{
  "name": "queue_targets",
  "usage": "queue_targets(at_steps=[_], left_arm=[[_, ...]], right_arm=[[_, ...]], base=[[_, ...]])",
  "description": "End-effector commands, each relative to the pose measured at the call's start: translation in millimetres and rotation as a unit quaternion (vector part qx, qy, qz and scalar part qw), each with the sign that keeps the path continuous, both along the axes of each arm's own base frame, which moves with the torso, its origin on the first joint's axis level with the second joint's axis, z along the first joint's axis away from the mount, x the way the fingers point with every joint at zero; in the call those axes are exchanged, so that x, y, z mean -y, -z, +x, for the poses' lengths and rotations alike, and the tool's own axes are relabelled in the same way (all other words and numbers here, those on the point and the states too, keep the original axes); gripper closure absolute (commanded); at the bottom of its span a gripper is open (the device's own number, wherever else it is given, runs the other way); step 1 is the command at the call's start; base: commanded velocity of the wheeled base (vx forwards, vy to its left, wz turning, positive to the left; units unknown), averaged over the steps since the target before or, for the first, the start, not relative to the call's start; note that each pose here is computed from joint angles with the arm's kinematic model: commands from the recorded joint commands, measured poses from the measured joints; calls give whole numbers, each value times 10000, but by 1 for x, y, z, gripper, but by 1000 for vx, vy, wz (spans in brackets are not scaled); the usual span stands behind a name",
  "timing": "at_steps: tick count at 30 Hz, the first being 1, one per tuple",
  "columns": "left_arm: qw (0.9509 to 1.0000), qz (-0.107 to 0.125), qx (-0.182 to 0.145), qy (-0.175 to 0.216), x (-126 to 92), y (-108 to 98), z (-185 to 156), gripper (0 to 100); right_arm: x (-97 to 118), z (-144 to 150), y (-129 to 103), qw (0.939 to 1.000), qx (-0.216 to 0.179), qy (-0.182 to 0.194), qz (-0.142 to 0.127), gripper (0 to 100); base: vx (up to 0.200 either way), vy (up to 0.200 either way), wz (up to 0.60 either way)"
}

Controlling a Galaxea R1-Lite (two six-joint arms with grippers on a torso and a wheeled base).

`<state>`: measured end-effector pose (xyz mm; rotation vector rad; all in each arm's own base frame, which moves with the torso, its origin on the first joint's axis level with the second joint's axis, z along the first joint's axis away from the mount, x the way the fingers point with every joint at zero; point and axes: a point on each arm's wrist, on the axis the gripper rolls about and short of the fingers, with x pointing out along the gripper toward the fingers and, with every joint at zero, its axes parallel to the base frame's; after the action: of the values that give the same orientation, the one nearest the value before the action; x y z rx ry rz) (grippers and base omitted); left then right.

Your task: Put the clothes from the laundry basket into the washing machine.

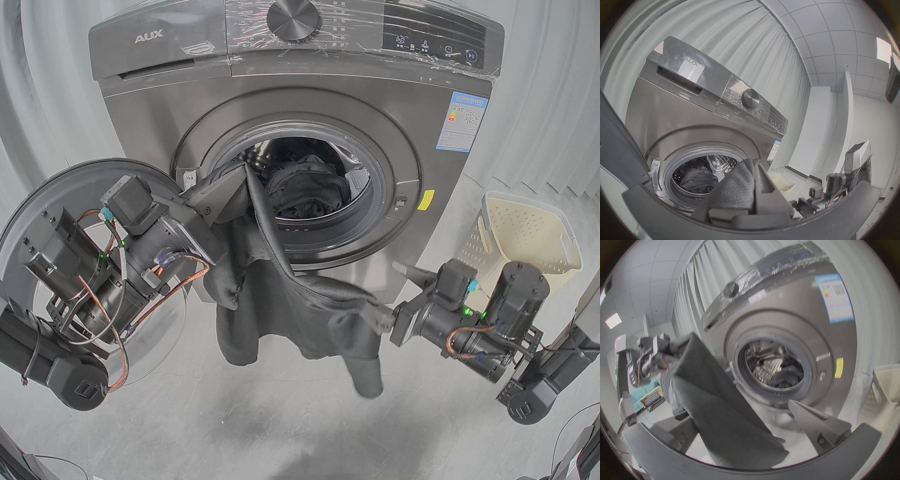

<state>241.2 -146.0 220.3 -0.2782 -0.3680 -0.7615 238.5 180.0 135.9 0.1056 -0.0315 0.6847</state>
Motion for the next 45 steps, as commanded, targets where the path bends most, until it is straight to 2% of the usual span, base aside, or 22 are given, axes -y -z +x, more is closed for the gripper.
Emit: queue_targets(at_steps=[1,4,9,15,17,18,21,22,23,26,27,31,37,40,41,45], left_arm=[[10000,-24,30,11,1,-2,1,100],[10000,-50,68,4,1,-4,0,100],[10000,-51,76,18,1,-5,-1,100],[9999,-62,107,23,1,-6,-2,100],[9999,-62,107,23,1,-6,-2,100],[9999,-70,120,46,2,-7,-3,100],[9999,-78,133,53,2,-8,-3,100],[9999,-78,133,53,2,-8,-3,100],[9999,-78,133,53,2,-8,-3,100],[9999,-78,133,53,2,-8,-3,100],[9998,-86,147,53,2,-8,-3,100],[9998,-86,147,61,2,-8,-4,100],[9996,-88,145,237,10,-7,-10,100],[9996,-88,145,237,10,-7,-10,100],[9996,-80,132,245,10,-7,-10,100],[9995,-85,138,268,11,-7,-11,100]], right_arm=[[-3,-13,44,9956,-686,-246,-593,0],[-3,-12,53,9937,-802,-362,-691,0],[-6,-6,53,9939,-774,-416,-664,0],[-21,26,57,9966,-565,-308,-510,0],[-21,27,57,9967,-564,-300,-499,0],[-32,46,66,9973,-473,-262,-488,0],[-47,63,76,9979,-348,-291,-458,0],[-47,63,76,9979,-348,-291,-458,0],[-57,68,82,9977,-314,-390,-449,0],[-67,66,84,9970,-273,-565,-456,0],[-76,64,85,9962,-239,-702,-456,0],[-85,69,92,9958,-240,-740,-487,0],[-104,93,100,9968,12,-725,-322,0],[-104,93,100,9968,12,-725,-322,0],[-114,103,102,9970,149,-728,-223,0],[-125,112,103,9969,297,-724,-92,0]], base=[[0,0,0],[0,0,0],[0,0,0],[0,0,0],[0,0,0],[0,0,0],[0,0,0],[0,0,0],[0,0,0],[0,0,0],[0,0,0],[0,0,0],[0,0,0],[0,0,0],[0,0,0],[0,0,0]])
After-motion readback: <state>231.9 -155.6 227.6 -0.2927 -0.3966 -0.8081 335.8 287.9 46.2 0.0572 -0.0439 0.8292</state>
